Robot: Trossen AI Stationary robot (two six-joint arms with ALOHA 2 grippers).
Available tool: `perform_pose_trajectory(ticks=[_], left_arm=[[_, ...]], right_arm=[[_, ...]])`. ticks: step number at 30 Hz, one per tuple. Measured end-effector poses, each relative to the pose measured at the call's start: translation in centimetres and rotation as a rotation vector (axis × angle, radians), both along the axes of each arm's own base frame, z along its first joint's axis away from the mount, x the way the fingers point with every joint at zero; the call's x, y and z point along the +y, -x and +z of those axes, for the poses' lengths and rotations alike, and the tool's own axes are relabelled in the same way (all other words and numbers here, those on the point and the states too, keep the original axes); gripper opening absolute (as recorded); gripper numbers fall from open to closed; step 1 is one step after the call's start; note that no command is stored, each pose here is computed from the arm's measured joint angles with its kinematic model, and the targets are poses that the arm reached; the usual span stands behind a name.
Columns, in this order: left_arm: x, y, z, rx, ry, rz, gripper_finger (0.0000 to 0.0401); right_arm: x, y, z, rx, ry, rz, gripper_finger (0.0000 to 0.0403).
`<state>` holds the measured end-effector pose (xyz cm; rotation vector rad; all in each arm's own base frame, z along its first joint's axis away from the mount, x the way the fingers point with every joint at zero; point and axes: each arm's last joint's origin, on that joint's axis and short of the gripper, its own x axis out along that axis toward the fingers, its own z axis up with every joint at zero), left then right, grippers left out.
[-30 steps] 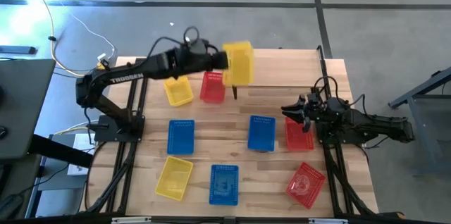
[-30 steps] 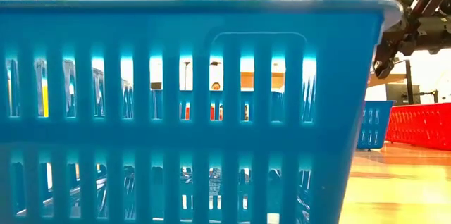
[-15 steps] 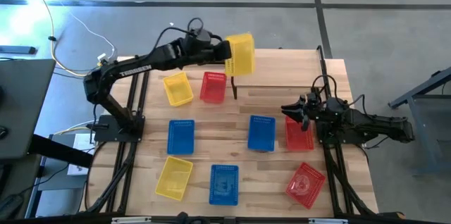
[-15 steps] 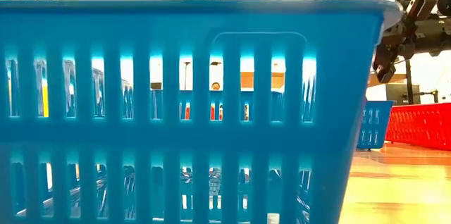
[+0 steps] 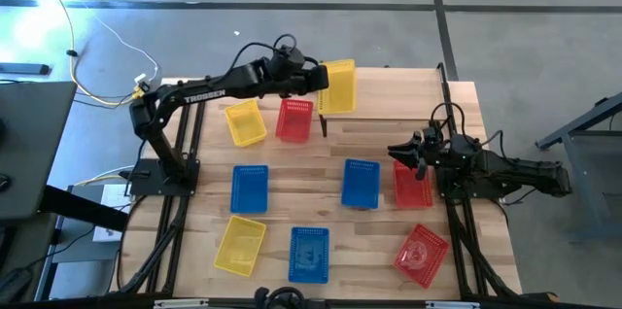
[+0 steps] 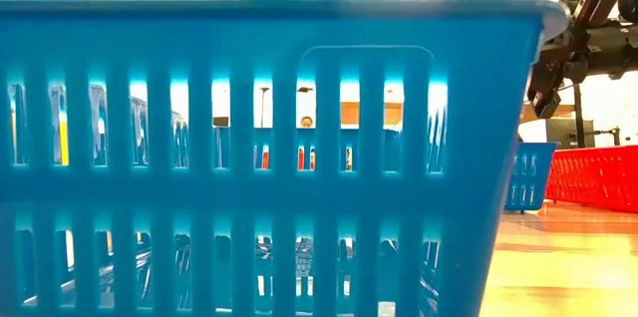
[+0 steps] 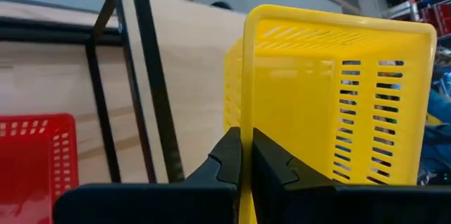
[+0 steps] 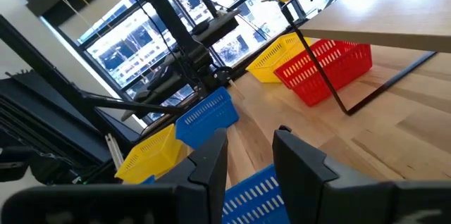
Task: Stack baskets on shelf by color
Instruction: Put the middle yellow bin on the shelf
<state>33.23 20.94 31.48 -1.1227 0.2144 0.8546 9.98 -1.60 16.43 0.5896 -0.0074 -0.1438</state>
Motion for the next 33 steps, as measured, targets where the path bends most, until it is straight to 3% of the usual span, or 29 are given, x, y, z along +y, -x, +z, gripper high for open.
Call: perform_pose_trajectory(ticks=[21,33], left_arm=[[1.0,-1.5,-3.0,0.074,-0.011,0.031,0.0003],[1.0,-1.6,-3.1,0.075,-0.010,0.011,0.0009]], right_arm=[[0.0,0.0,0.0,-0.001,0.000,0.000,0.0101],[0.0,0.0,0.0,-0.001,0.000,0.000,0.0101]])
